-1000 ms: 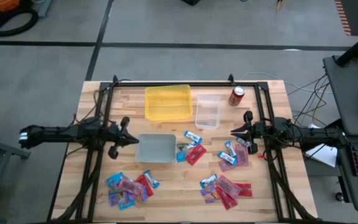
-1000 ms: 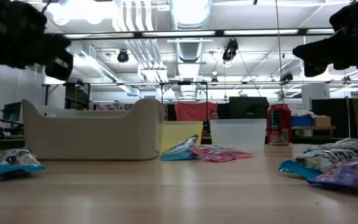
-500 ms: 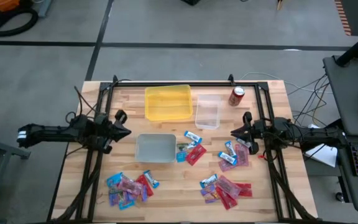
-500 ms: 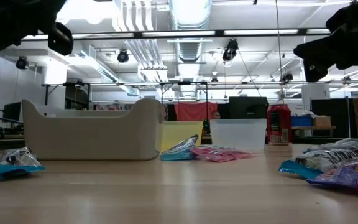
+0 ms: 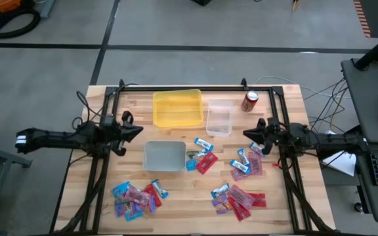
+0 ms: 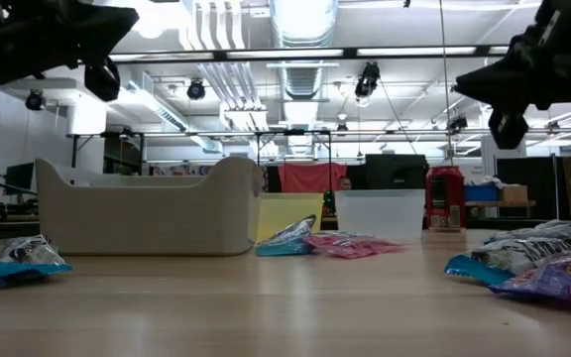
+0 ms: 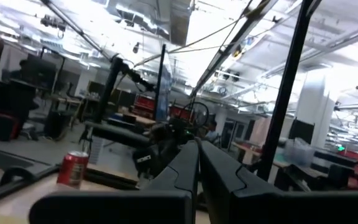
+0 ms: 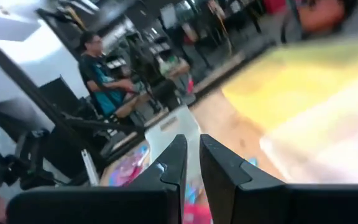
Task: Sort candy
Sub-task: Put the white candy into the yellow bin
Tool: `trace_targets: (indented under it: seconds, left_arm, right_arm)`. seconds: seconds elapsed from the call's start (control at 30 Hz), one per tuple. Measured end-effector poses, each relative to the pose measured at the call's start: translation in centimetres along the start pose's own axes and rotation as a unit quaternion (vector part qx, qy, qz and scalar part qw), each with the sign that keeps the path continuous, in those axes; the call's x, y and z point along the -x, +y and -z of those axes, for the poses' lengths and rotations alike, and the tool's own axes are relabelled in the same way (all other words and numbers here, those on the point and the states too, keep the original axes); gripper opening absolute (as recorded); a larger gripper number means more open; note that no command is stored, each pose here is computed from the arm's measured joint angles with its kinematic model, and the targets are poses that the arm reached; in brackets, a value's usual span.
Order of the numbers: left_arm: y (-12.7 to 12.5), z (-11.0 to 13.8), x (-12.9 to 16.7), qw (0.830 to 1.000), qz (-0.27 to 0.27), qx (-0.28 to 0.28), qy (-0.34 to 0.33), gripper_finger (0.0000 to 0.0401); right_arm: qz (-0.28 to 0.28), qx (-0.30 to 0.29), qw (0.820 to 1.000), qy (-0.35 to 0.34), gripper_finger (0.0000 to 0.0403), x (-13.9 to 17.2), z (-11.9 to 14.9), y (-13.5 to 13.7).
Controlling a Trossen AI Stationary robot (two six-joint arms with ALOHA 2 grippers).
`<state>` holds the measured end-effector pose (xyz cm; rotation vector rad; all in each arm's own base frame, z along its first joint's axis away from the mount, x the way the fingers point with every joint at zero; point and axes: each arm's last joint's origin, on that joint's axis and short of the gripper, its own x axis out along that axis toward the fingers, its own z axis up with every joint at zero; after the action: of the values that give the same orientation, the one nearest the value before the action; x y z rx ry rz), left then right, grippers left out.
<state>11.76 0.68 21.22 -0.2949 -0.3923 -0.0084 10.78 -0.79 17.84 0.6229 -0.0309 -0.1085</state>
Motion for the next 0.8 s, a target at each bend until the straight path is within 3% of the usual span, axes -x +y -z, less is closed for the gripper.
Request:
trace_targets:
  seconds: [0.13, 0.3, 0.37, 0.5, 0.6, 0.7, 0.8]
  left_arm:
    - [0.1, 0.3, -0.6, 1.0, 0.001, 0.022, 0.0, 0.0]
    - [0.4, 1.3, -1.2, 0.999, -0.009, 0.023, 0.028, 0.0]
    - [0.5, 1.7, -1.3, 0.999, -0.012, 0.023, 0.039, 0.0]
    - [0.7, 2.0, -1.4, 0.998, -0.017, 0.03, 0.049, 0.0]
    - [0.6, 1.9, -1.4, 0.998, -0.017, 0.046, 0.048, 0.0]
    - [0.5, 1.8, -1.4, 0.998, 0.005, 0.048, 0.05, 0.0]
    - [0.3, 1.7, -1.3, 0.997, 0.026, 0.049, 0.053, 0.0]
  right_arm:
    - [0.04, -0.072, 0.993, 0.089, 0.0036, -0.4, -0.2, 0.4]
    - [0.121, -0.129, 0.962, 0.206, 0.0036, -1.5, -0.9, 1.5]
    - [0.18, -0.153, 0.938, 0.255, 0.0036, -1.8, -1.3, 1.9]
    - [0.313, -0.197, 0.867, 0.334, 0.0036, -2.0, -1.8, 2.3]
    - [0.377, -0.189, 0.822, 0.383, 0.0036, -2.3, -2.0, 2.5]
    - [0.403, -0.169, 0.799, 0.414, 0.0036, -3.1, -1.9, 2.5]
    - [0.411, -0.167, 0.791, 0.421, 0.0036, -4.3, -1.7, 2.4]
